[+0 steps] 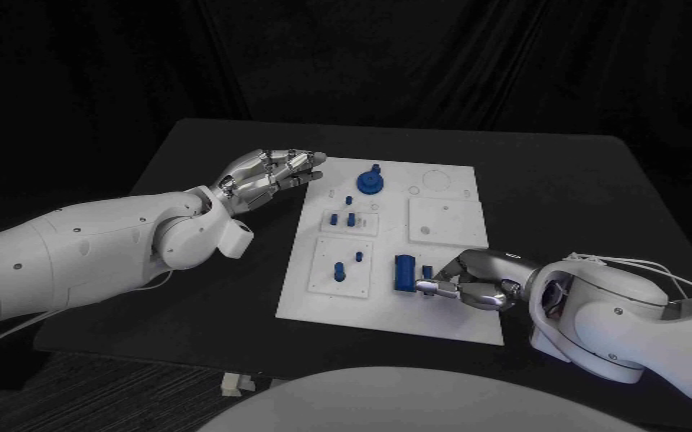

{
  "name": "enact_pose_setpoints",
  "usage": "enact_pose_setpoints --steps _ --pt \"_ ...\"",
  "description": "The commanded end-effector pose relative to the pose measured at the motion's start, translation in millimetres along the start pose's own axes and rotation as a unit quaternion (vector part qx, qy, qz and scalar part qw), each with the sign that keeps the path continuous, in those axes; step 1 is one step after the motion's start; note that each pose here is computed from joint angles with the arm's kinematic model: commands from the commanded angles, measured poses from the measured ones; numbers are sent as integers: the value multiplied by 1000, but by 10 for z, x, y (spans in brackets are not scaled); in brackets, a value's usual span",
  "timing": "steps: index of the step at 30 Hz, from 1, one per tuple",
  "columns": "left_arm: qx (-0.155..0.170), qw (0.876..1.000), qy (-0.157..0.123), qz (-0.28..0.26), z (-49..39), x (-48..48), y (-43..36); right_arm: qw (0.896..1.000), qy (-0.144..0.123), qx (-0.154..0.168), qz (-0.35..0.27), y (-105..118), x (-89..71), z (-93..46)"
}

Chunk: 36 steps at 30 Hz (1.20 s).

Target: Assemble the parts on the task board

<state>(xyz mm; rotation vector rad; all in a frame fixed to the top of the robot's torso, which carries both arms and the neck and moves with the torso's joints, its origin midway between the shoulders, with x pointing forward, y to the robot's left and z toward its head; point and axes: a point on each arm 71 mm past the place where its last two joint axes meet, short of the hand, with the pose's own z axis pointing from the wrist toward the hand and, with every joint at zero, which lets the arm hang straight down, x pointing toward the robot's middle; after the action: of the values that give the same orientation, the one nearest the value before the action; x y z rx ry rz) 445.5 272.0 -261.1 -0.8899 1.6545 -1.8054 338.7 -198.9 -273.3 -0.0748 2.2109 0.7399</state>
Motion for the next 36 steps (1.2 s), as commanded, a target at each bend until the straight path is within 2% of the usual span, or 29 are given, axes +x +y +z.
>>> enact_pose_setpoints --steps 1,7,12,17,19,21,24,25,26,29,31,33,36 --pt "5 1000 4 -4 4 15 -3 1000 6 21 -10 -36 18 2" --pt "5 1000 4 -5 4 17 0 1000 2 21 -9 -43 10 1" --pt "5 1000 4 -5 2 17 0 1000 -20 -3 0 -19 -23 -31" --pt "5 1000 3 -4 -2 12 -1 997 -61 -40 33 13 -89 -95" --pt "7 1000 2 -4 -4 10 -3 991 -98 -65 61 37 -158 -135" --pt "12 1000 1 -3 -5 9 -10 983 -135 -86 90 56 -237 -172" --pt "26 1000 -2 -1 -9 7 -32 963 -200 -116 140 77 -435 -239" --pt "30 1000 -3 0 -11 7 -38 957 -214 -122 152 78 -493 -252" --pt "35 999 -5 1 -15 5 -47 949 -234 -129 167 79 -578 -270" --pt "58 998 -13 8 -27 -2 -83 916 -301 -147 219 57 -892 -328" --pt "75 997 -21 14 -31 -3 -109 896 -336 -154 246 26 -1052 -351" --pt "93 995 -29 22 -27 0 -133 882 -354 -161 267 -8 -1158 -352" --pt "122 991 -42 36 -14 4 -169 873 -349 -171 295 -59 -1225 -309"
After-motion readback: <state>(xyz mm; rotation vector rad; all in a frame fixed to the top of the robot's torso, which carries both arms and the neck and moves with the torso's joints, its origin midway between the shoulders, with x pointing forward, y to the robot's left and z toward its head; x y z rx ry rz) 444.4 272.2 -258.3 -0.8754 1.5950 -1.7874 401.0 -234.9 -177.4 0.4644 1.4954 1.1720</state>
